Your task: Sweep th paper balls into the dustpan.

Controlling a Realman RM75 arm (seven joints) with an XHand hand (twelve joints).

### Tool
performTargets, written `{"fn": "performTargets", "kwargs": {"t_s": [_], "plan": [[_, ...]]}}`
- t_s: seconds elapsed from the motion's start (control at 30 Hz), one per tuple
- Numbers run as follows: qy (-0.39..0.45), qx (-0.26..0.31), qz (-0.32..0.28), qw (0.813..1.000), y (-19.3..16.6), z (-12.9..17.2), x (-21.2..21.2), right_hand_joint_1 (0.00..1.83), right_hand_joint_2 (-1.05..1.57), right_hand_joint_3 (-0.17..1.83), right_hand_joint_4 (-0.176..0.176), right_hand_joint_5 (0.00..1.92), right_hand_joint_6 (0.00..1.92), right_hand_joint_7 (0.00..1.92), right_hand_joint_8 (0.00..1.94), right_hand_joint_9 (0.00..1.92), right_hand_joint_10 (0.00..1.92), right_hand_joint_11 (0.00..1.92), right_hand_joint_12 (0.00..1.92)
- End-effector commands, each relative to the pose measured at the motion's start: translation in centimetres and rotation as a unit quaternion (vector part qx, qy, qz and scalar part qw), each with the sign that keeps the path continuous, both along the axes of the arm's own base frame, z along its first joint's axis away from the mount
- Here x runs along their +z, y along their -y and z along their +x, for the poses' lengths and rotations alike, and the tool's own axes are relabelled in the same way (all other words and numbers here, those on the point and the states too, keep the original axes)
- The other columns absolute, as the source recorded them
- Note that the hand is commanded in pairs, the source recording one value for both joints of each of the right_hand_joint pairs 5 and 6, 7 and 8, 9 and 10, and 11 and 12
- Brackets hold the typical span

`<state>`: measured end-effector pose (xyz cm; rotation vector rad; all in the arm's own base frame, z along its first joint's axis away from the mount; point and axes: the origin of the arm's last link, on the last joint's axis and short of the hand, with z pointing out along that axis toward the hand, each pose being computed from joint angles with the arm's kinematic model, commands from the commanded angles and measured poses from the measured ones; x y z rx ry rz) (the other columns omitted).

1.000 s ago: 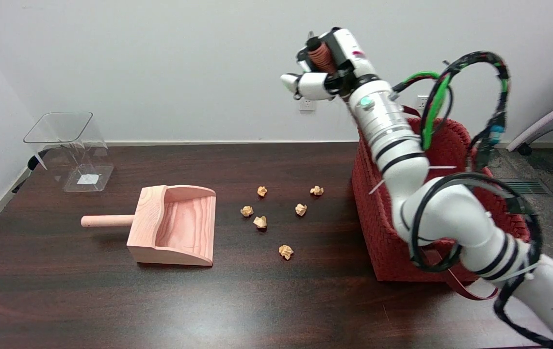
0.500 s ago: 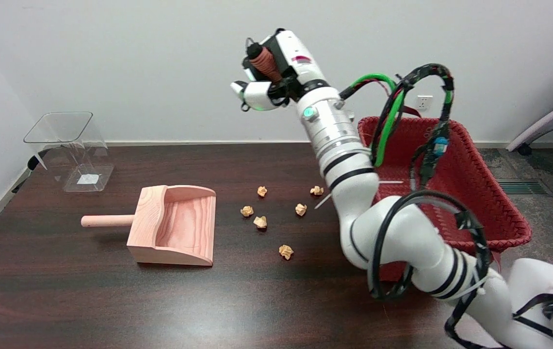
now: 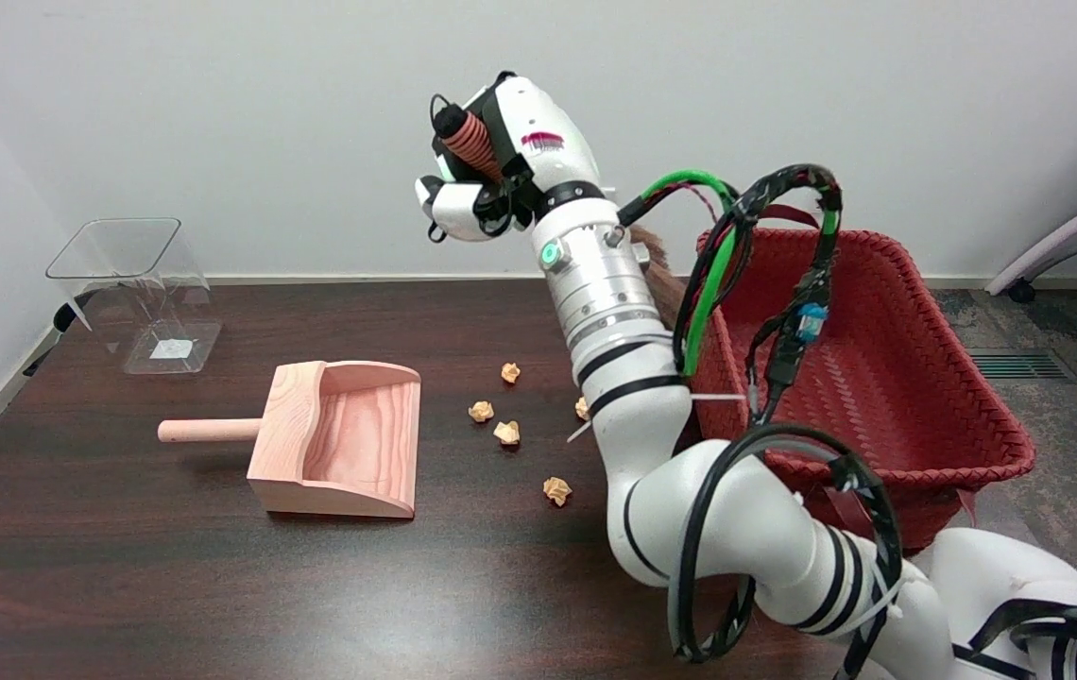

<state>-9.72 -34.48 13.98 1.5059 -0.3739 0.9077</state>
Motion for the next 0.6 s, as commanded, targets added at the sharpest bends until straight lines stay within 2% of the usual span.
{"fn": "performTargets", "kwargs": {"t_s": [0.03, 0.33, 0.6], "plan": [[0.056, -0.044, 0.005, 0.997, -0.5, -2.7, -1.2, 1.44, 1.09, 0.53, 0.0, 1.92, 1.92, 1.92, 1.92, 1.92, 1.92, 1.92, 1.92], [0.103, -0.073, 0.001, 0.992, 1.2, -5.4, 0.9, 1.43, 1.11, 0.53, 0.0, 1.92, 1.92, 1.92, 1.92, 1.92, 1.92, 1.92, 1.92], [0.133, -0.086, -0.035, 0.987, 3.1, -7.8, 4.4, 1.41, 1.15, 0.51, 0.0, 1.92, 1.92, 1.92, 1.92, 1.92, 1.92, 1.92, 1.92]]}}
